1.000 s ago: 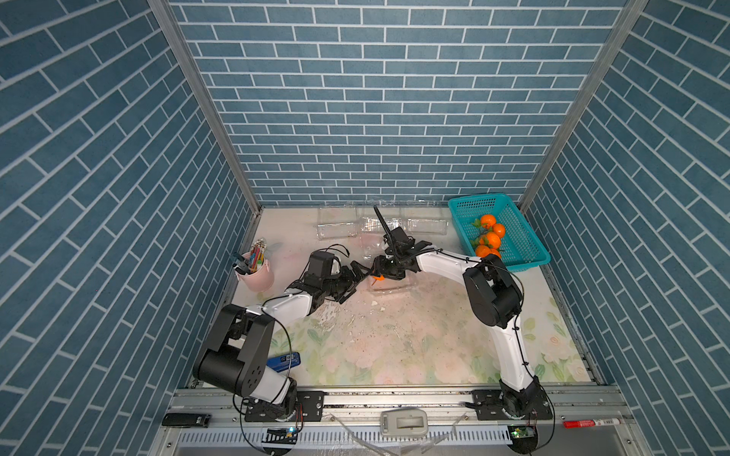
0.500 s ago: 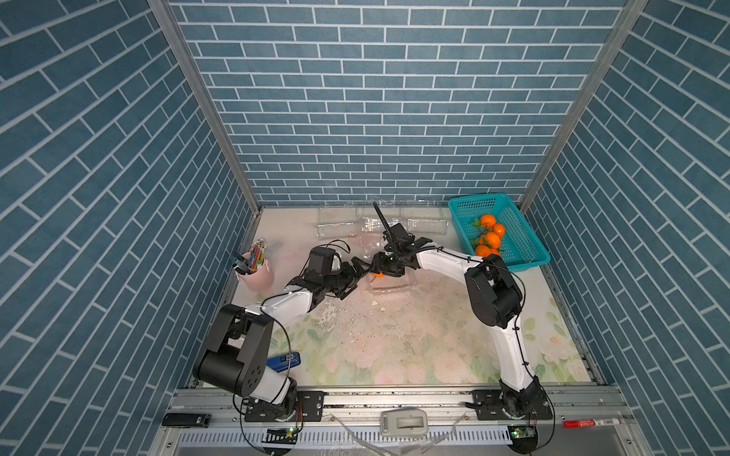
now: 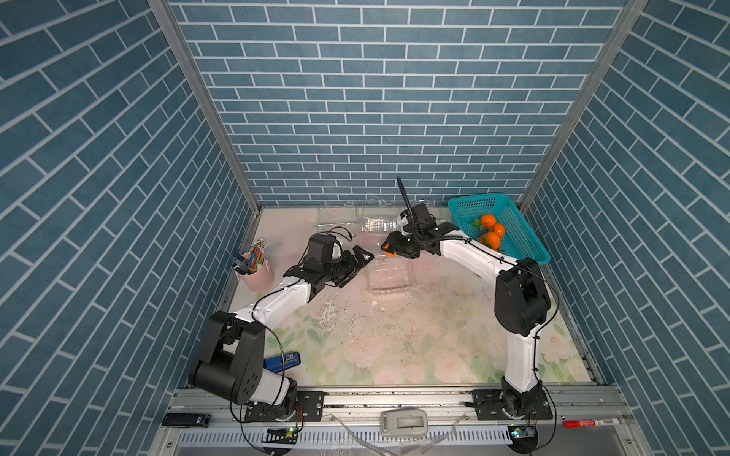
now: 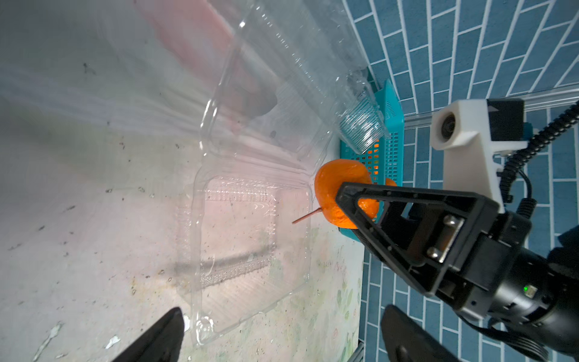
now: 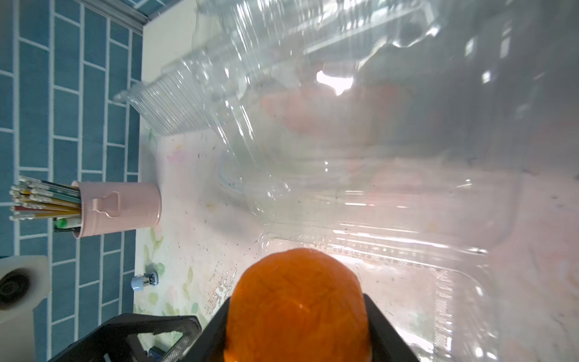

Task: Take oranges out of containers
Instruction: Place the orange in the basket.

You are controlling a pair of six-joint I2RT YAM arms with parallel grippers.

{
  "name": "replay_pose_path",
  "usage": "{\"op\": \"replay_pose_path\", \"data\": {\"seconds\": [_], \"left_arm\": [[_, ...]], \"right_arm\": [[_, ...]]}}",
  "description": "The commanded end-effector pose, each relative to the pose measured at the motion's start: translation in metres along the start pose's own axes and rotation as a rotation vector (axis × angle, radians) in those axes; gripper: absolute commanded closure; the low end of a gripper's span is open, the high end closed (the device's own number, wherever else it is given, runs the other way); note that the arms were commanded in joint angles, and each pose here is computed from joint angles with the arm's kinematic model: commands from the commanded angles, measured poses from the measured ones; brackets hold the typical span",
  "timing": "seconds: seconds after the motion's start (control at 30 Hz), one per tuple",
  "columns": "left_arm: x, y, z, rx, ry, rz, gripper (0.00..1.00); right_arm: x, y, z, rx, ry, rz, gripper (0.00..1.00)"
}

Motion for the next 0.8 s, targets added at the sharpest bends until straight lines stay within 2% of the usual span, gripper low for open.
{"op": "replay_pose_path", "data": {"seconds": [0.0,0.23,0.4,0.6,0.77], "left_arm": [[-0.028,-0.004,-0.003,-0.006,0.011,0.115,0.01],[-0.078,-0.026,0.022,0.047,-0.009,0.258,0.01],[-0.108,-0.048,0.052,0.113,-0.047,0.302,0.01],[-0.131,-0.077,0.081,0.186,-0.090,0.317,0.01],[-0.131,-0.091,0.092,0.219,-0.092,0.311,0.01]], "right_arm": [[-0.015,0.018,-0.044,-0.061,-0.023,-0.007,0.47],[-0.099,0.033,-0.120,-0.156,-0.169,0.067,0.47],[-0.167,0.031,-0.158,-0.196,-0.269,0.171,0.47],[-0.234,0.022,-0.167,-0.206,-0.303,0.298,0.47],[-0.266,0.023,-0.157,-0.197,-0.288,0.363,0.47]]}}
Point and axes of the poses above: each gripper's point midway between its finger pads, its own z axis out along the fingers, its own x axis along the line the jaws close on, y = z × x, the point moved 2 cm from there along -z, back along the fingers, and after that the axes turned 14 degrees about -z, right-handed, at the moved point
